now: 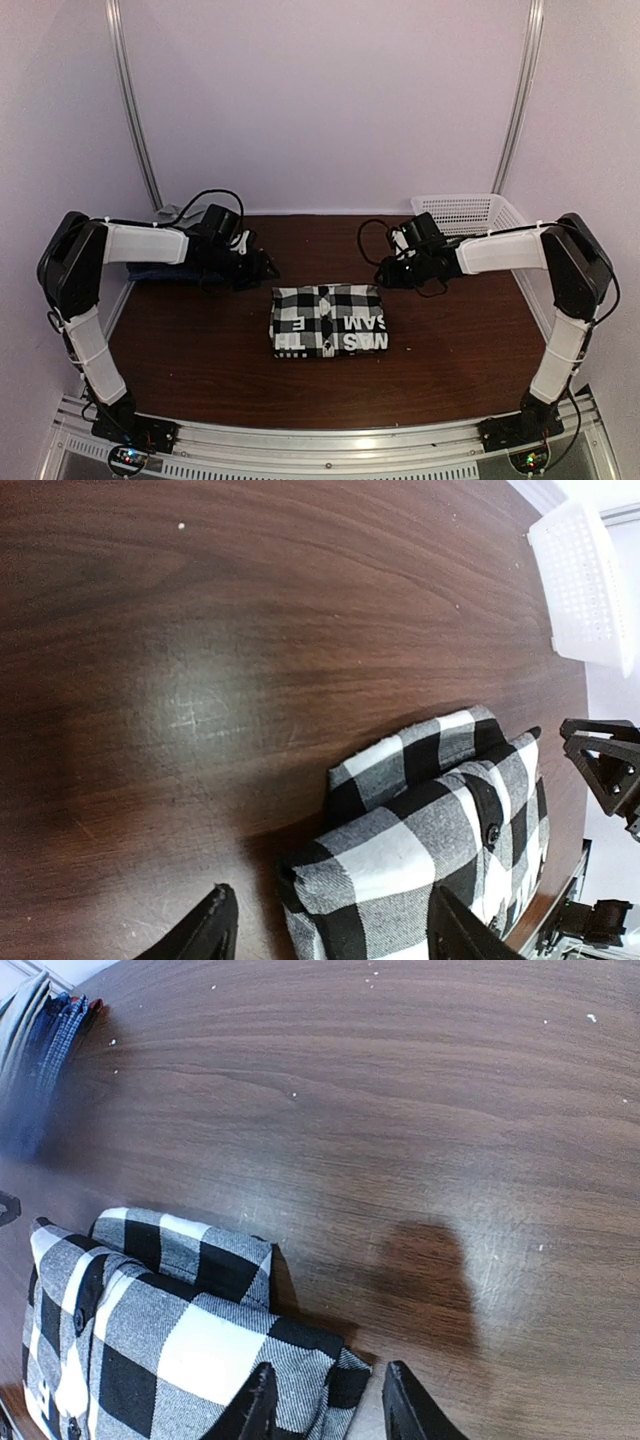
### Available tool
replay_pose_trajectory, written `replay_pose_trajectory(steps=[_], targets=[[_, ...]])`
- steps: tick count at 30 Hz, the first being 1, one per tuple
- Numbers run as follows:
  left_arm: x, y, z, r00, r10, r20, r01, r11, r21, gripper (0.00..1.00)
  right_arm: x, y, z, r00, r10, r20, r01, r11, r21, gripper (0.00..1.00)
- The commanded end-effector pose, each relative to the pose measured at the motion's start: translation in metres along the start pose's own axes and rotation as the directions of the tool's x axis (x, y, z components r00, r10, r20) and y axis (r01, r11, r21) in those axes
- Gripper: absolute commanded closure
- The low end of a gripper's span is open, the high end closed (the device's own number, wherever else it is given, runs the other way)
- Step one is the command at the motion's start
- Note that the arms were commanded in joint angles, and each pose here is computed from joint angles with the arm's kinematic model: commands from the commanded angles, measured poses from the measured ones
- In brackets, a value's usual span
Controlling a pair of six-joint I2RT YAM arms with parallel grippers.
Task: Fold and stack the long sleeve shirts
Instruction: Fold the 2/3-rectangle-folded shirt at the center of the board, then smooth out the square-folded shirt at the center of the board.
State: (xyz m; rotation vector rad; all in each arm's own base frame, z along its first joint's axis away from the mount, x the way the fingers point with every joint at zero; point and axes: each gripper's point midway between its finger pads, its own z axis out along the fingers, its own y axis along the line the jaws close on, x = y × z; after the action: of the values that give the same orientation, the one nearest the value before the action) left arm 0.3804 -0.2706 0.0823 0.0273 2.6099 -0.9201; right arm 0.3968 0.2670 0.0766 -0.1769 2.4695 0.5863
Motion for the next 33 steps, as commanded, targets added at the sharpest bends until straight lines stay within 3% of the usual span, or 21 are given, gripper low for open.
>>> replay_pose_trajectory(steps=[1, 4, 9, 13, 22, 33], targets=[[-0.016, -0.012, -0.019, 0.997, 0.056, 0.057, -0.055, 0.998, -0.021, 0.35, -0.019, 0.008, -0.024, 0.998, -0.034, 0.056, 0.032, 0.999, 0.029, 0.61], [-0.010, -0.029, -0.023, 0.994, 0.086, 0.062, -0.086, 0.996, -0.005, 0.42, -0.014, 0.029, -0.031, 0.996, -0.071, 0.061, 0.070, 0.997, 0.016, 0.62], [0.017, -0.065, -0.014, 0.990, 0.135, 0.026, -0.136, 0.990, 0.031, 0.67, 0.006, 0.075, -0.032, 0.990, -0.134, 0.049, 0.136, 0.990, -0.042, 0.66], [0.036, -0.083, 0.006, 0.988, 0.155, -0.023, -0.153, 0.987, 0.053, 0.79, 0.016, 0.103, -0.020, 0.986, -0.163, 0.027, 0.164, 0.983, -0.083, 0.66], [0.027, -0.085, 0.045, 0.985, 0.158, -0.063, -0.157, 0.987, 0.026, 0.87, 0.029, 0.122, 0.021, 0.982, -0.184, -0.051, 0.177, 0.978, -0.114, 0.69], [0.022, -0.049, 0.083, 0.987, 0.113, -0.116, -0.117, 0.993, -0.029, 0.91, 0.028, 0.089, 0.062, 0.987, -0.122, -0.103, 0.116, 0.991, -0.069, 0.69]])
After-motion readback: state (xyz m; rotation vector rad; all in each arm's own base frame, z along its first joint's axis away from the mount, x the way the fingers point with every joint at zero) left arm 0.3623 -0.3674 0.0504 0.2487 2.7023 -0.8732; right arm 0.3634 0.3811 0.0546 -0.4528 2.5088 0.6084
